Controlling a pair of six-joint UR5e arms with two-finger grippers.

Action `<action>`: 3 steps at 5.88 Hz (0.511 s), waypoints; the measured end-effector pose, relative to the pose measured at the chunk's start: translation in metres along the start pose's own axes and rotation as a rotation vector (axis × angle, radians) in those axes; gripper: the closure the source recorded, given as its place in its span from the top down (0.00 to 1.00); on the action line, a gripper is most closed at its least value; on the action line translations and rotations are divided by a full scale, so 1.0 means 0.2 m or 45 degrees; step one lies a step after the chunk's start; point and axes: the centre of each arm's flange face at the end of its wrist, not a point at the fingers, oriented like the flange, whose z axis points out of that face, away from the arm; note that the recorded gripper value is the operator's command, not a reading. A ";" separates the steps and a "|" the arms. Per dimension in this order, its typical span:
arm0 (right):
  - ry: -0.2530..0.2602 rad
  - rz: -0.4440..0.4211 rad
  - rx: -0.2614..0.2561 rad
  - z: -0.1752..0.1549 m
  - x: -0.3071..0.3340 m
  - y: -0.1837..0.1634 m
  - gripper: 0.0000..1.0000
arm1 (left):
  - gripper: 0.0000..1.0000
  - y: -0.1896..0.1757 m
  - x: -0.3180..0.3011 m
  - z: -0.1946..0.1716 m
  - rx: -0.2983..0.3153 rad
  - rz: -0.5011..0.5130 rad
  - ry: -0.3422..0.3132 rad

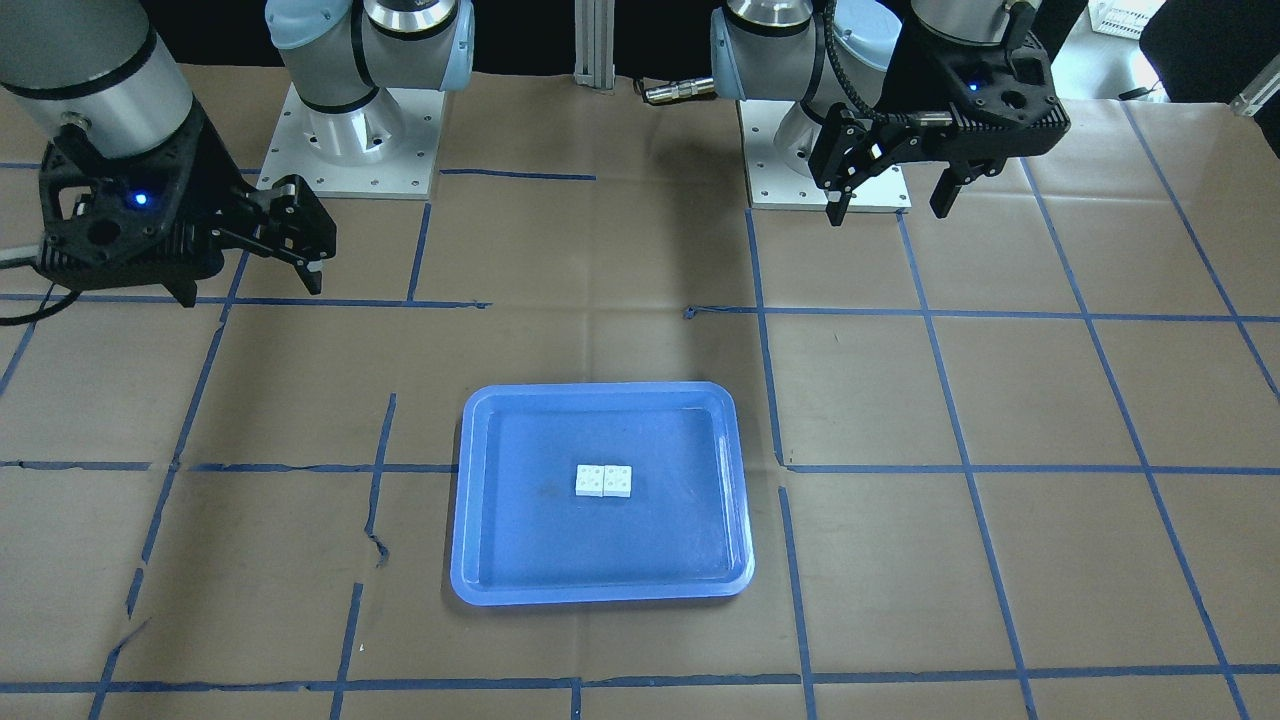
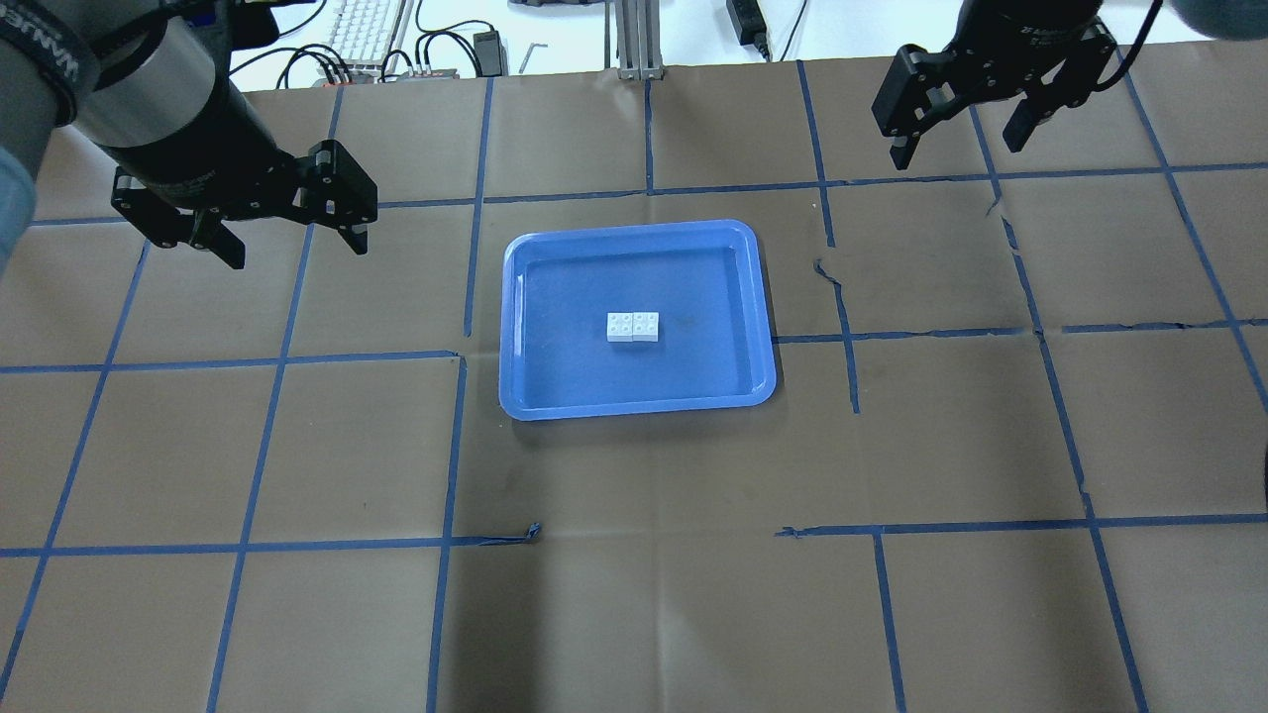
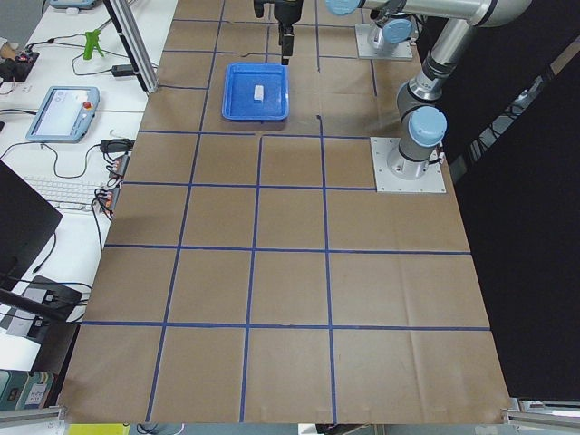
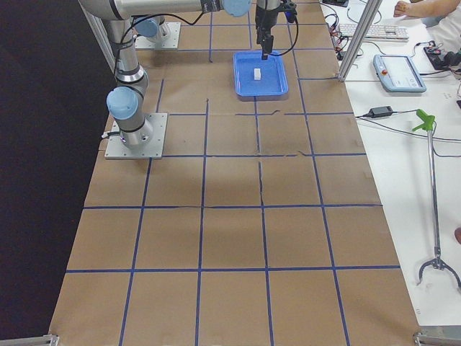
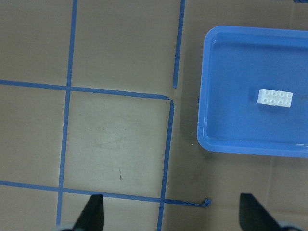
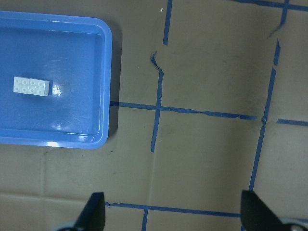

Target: Assemble white blocks and place on blue tray

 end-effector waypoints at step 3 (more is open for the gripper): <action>-0.002 0.077 -0.050 0.06 -0.05 0.05 1.00 | 0.99 0.00 0.00 0.00 0.000 0.000 -0.001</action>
